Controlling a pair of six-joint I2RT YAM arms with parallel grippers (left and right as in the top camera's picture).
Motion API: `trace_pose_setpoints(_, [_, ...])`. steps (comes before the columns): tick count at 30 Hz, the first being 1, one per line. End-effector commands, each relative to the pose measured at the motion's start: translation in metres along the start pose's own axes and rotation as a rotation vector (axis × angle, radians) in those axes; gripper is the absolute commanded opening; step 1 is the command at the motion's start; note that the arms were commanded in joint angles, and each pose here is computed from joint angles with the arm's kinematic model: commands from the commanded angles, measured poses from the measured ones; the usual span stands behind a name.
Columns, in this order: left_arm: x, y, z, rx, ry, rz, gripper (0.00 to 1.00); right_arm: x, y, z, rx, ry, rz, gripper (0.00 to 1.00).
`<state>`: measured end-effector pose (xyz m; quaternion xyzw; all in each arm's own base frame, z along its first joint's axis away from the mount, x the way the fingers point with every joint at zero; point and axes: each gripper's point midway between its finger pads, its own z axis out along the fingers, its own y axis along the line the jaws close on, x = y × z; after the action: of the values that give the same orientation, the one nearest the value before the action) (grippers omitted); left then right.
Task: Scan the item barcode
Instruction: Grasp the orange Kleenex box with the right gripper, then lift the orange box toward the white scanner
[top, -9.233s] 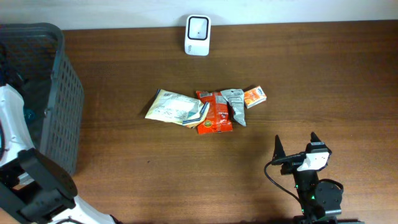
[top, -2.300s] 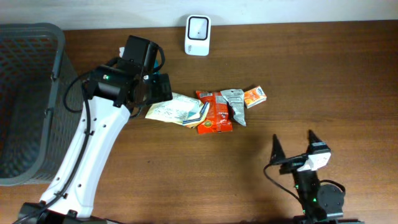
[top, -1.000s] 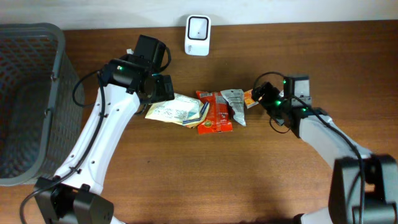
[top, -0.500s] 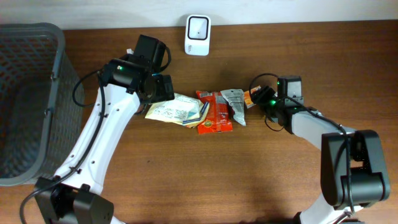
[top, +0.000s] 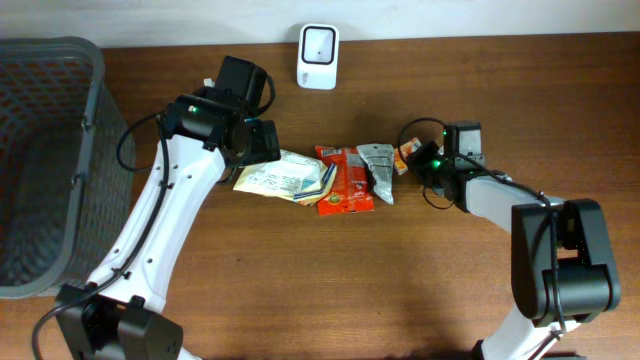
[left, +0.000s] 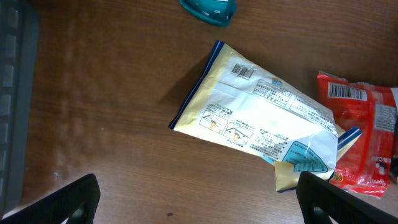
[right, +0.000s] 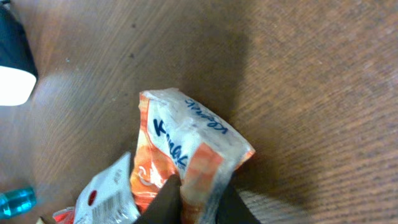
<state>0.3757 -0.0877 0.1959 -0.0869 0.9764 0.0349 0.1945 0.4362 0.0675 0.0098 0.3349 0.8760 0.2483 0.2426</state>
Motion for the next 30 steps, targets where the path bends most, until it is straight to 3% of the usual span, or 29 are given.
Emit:
trace_pose_setpoints(1, [-0.001, 0.002, 0.0, -0.008, -0.002, -0.013, 0.99, 0.016, -0.012, 0.009, 0.033, 0.049, 0.003, 0.04])
trace_pose_setpoints(7, [-0.001, 0.002, 0.0, -0.008, -0.002, -0.013, 0.99, 0.024, 0.05, -0.008, -0.29, 0.154, -0.183, 0.04])
trace_pose_setpoints(14, [-0.001, 0.002, 0.0, -0.008, -0.002, -0.013, 0.99, -0.001, 0.085, -0.074, -0.644, 0.191, -0.353, 0.04])
trace_pose_setpoints(22, [-0.001, 0.002, 0.0, -0.008, -0.002, -0.013, 0.99, 0.031, 0.13, -0.153, -1.139, 0.316, -0.704, 0.04])
trace_pose_setpoints(27, [-0.001, 0.002, 0.0, -0.008, -0.002, -0.013, 0.99, 0.053, 0.149, -0.166, -1.202, 0.387, -0.75, 0.04])
trace_pose_setpoints(30, [-0.001, 0.002, 0.0, -0.008, -0.002, -0.013, 0.99, 0.057, 0.181, -0.179, -1.236, 0.336, -0.77, 0.04])
